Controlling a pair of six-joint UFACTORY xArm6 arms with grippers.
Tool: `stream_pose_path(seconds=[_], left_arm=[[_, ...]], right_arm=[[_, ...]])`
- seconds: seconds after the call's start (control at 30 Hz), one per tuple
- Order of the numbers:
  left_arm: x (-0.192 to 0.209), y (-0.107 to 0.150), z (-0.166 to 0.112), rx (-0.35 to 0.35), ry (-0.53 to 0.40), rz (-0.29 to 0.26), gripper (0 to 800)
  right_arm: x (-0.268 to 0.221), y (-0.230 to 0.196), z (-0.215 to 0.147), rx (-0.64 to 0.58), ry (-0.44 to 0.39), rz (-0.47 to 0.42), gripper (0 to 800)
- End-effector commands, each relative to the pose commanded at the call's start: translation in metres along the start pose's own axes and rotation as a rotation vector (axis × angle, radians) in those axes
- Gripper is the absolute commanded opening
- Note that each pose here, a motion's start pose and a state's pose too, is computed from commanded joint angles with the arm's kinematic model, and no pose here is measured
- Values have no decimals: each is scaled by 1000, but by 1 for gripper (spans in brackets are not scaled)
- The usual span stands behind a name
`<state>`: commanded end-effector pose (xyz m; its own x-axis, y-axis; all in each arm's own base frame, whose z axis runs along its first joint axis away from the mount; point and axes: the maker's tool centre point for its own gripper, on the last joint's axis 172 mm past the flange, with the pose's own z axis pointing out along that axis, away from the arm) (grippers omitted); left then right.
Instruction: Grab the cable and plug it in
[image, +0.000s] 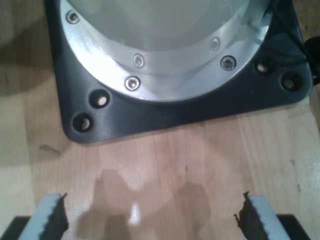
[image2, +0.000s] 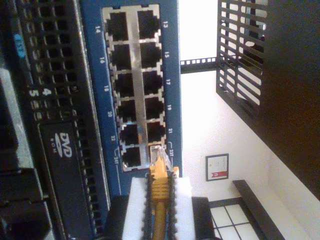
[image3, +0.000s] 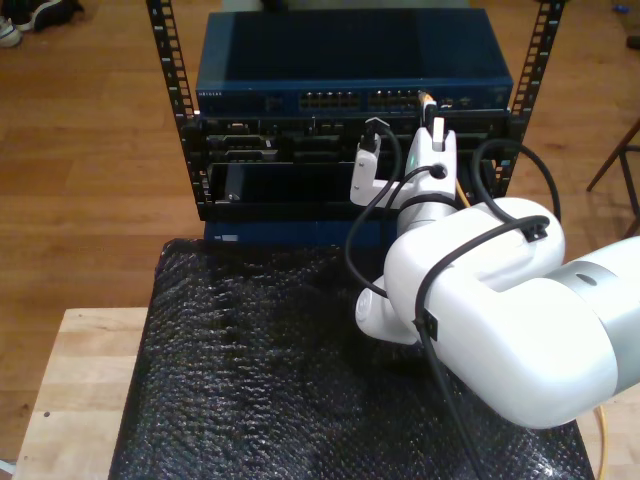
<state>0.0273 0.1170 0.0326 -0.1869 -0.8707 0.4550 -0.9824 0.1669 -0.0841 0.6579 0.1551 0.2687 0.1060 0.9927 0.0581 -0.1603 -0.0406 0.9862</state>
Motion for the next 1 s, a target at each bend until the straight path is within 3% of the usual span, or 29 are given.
stream_pose_path(seconds=[1.0], left_arm=[[0,0,0,1,0,-1,800]], right_arm=[[-3,0,2,2,-5,0,0]])
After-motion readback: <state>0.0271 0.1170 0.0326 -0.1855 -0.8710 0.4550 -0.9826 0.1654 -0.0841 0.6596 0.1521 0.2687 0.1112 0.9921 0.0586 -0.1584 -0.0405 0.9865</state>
